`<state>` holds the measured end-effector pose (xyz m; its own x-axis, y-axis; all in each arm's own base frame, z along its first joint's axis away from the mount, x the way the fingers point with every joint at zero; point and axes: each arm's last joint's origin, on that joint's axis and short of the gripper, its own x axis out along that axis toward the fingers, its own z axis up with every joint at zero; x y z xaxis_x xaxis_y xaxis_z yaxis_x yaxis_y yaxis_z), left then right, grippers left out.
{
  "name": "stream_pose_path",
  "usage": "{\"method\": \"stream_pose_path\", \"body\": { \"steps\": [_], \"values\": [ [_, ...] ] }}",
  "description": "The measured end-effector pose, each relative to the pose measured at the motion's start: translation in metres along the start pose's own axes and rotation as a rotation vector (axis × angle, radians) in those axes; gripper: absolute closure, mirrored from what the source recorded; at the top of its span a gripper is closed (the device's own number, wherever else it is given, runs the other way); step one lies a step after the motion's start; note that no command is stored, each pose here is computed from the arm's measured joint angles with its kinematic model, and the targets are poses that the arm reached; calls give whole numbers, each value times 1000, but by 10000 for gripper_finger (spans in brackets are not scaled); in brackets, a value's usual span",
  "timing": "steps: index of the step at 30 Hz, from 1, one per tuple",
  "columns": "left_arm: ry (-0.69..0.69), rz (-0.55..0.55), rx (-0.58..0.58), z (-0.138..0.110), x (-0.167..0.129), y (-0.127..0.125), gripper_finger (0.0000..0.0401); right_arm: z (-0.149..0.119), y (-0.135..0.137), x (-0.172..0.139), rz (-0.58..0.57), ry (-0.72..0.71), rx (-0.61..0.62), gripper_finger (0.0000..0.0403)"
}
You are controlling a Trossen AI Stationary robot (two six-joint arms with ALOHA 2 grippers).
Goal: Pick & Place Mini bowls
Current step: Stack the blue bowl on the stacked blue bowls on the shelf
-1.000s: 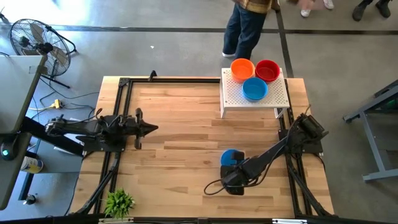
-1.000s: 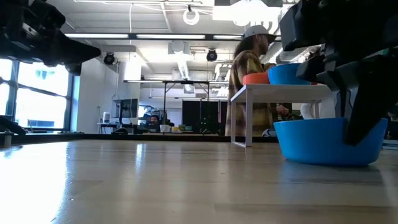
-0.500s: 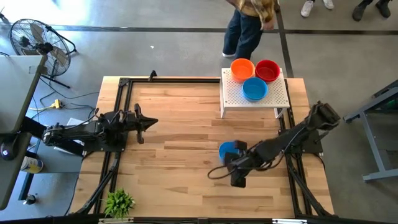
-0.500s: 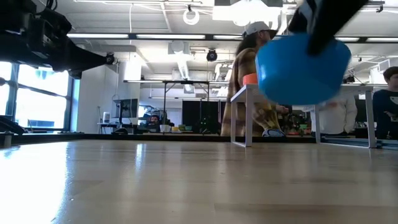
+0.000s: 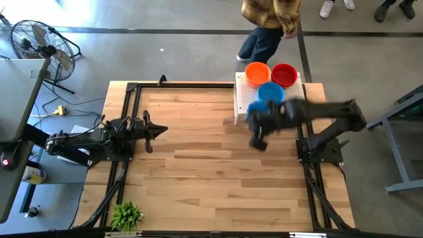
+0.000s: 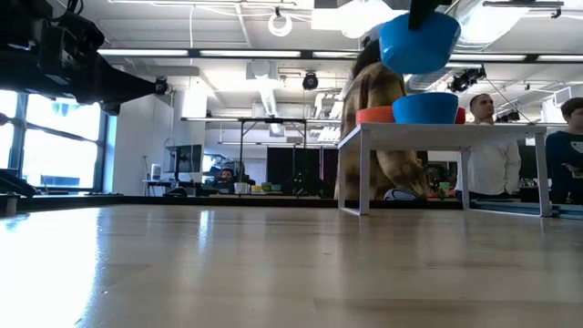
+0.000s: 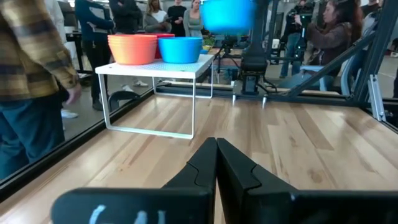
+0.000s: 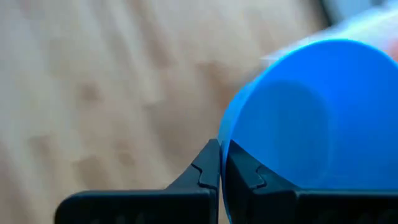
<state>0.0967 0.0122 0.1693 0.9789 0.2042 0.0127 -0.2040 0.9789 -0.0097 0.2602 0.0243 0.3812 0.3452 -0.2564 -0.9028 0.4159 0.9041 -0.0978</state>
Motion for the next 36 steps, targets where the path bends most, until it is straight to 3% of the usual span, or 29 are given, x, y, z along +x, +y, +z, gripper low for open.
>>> {"method": "stream_pose_path", "body": {
  "steps": [6,13,25,36],
  "values": [
    [0,0,0,0,0,0,400,20,-75,-17,-130,34,71,402],
    [0,0,0,0,0,0,400,20,-128,7,-128,151,110,402],
    [1,0,0,0,0,0,400,16,-139,50,-47,200,143,398],
    [1,0,0,0,0,0,400,15,-139,45,-70,176,121,318]
  ]
}}
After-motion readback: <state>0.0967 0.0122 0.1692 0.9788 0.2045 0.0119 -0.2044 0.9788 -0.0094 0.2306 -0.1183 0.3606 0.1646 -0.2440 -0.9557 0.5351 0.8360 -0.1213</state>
